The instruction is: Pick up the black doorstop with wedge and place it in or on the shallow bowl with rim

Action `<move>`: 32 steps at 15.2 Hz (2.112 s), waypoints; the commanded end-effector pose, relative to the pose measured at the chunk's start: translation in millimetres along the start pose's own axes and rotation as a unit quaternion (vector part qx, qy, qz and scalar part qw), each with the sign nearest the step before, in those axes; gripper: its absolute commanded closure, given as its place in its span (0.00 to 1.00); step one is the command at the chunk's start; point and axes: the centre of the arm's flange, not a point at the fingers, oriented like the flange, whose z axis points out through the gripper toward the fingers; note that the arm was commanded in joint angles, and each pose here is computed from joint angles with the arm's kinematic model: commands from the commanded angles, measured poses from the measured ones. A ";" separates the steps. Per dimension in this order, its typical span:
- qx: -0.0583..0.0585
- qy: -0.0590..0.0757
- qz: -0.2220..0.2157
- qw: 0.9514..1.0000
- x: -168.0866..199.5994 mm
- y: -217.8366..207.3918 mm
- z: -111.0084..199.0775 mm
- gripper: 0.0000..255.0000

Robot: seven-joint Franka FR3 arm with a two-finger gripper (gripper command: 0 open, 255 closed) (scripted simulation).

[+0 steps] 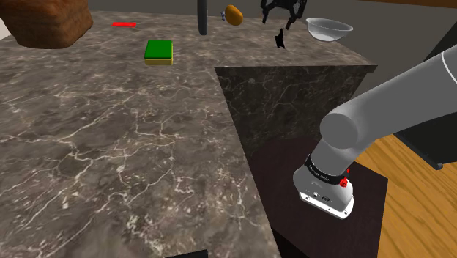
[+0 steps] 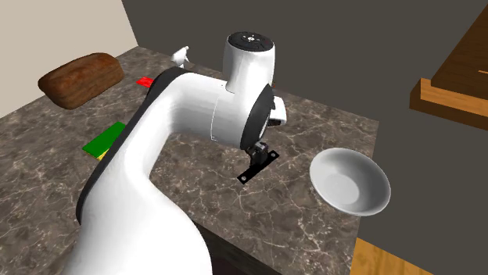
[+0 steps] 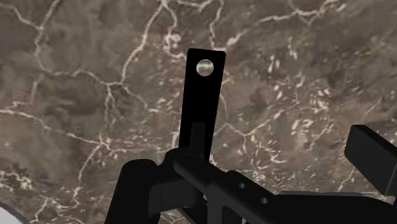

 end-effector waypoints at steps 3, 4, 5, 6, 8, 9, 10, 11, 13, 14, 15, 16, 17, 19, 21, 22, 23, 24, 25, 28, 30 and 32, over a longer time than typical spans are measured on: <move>-0.005 -0.003 0.092 0.996 31.4 41.6 7.1 0.00; -0.005 -0.004 0.096 0.995 32.5 43.4 7.3 0.00; -0.005 -0.004 0.096 0.995 32.4 43.5 12.6 0.00; -0.005 -0.004 0.096 0.995 32.3 43.5 17.8 0.00; -0.005 -0.004 0.096 0.995 32.3 43.6 28.4 0.00; -0.005 -0.004 0.096 0.995 32.3 43.7 33.7 0.00; -0.005 -0.004 0.096 0.995 32.2 43.7 39.0 0.00; -0.005 -0.004 0.096 0.995 32.1 43.8 47.3 0.00; -0.005 -0.004 0.096 0.995 32.1 43.8 47.3 0.00; -0.005 -0.004 0.096 0.995 32.1 43.8 47.3 0.00; -0.005 -0.004 0.096 0.995 32.1 43.8 47.3 0.00; -0.005 -0.004 0.096 0.995 32.1 43.8 47.3 0.00; -0.005 -0.004 0.096 0.995 32.1 43.8 47.3 0.00; -0.005 -0.004 0.096 0.995 32.2 43.8 47.2 0.00; -0.005 -0.004 0.096 0.995 32.2 43.8 47.2 1.00; -0.005 -0.004 0.096 0.995 32.2 44.0 47.4 1.00; -0.005 -0.004 0.096 0.995 32.4 43.2 47.3 1.00; -0.005 -0.004 0.096 0.995 31.8 43.3 47.6 1.00; -0.005 -0.004 0.096 0.995 31.4 43.4 47.3 1.00; -0.005 -0.004 0.096 0.995 30.6 43.3 47.7 1.00; -0.005 -0.004 0.096 0.995 32.5 43.0 42.0 1.00; -0.005 -0.004 0.096 0.995 33.2 41.6 31.6 1.00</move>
